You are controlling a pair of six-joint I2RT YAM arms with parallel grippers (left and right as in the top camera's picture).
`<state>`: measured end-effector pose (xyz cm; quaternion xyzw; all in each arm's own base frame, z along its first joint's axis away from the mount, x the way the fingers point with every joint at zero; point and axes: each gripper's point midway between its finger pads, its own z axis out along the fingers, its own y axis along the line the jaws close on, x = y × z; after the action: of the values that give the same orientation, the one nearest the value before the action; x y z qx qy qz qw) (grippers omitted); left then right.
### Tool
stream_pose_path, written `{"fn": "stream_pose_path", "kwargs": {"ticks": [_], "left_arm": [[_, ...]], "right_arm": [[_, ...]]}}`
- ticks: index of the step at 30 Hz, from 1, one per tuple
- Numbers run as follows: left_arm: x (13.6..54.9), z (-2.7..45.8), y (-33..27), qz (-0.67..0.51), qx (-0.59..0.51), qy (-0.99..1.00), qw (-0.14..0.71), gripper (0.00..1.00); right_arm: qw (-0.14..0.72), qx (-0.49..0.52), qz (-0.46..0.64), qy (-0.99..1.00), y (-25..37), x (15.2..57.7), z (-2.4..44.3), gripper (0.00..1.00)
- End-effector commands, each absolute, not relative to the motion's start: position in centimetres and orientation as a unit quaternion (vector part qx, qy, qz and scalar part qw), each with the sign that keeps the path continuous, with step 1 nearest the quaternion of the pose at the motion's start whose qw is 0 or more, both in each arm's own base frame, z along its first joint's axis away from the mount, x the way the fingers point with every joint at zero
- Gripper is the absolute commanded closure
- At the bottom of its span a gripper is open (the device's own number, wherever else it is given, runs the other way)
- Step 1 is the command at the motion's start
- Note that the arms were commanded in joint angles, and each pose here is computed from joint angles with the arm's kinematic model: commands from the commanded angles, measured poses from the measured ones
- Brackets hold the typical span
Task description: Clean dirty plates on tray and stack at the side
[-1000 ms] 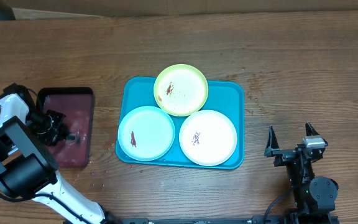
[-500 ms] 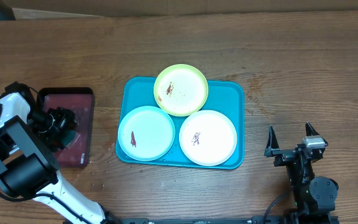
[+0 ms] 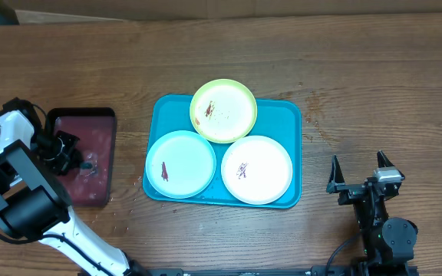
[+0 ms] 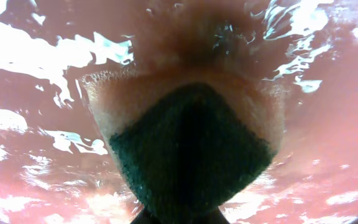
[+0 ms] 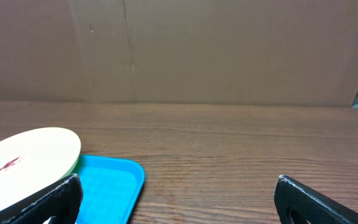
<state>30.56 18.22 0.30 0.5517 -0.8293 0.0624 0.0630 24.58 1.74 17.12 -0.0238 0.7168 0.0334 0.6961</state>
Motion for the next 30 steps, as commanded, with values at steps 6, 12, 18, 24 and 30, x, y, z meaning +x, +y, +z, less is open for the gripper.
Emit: {"fn": "stream_pose_path", "kwargs": {"ticks": [6,12,18,24,30], "left_arm": [[33.6,6.9,20.3,0.059,0.543,-0.837,0.036,0.96],[35.3,12.2,21.0,0.066,0.507,-0.859,-0.005,0.96],[35.9,14.5,19.6,0.096,0.490,-0.866,-0.010,0.96],[36.0,14.3,17.6,0.118,0.480,-0.869,0.011,0.96],[35.5,11.9,17.9,0.072,0.469,-0.880,0.023,0.96]], "right_arm": [[0.698,-0.021,0.028,0.715,1.5,24.6,17.0,0.00],[0.698,-0.021,0.028,0.715,1.5,24.6,17.0,0.00],[0.698,-0.021,0.028,0.715,1.5,24.6,17.0,0.00],[0.698,-0.021,0.028,0.715,1.5,24.6,17.0,0.00],[0.698,-0.021,0.028,0.715,1.5,24.6,17.0,0.00]]}}
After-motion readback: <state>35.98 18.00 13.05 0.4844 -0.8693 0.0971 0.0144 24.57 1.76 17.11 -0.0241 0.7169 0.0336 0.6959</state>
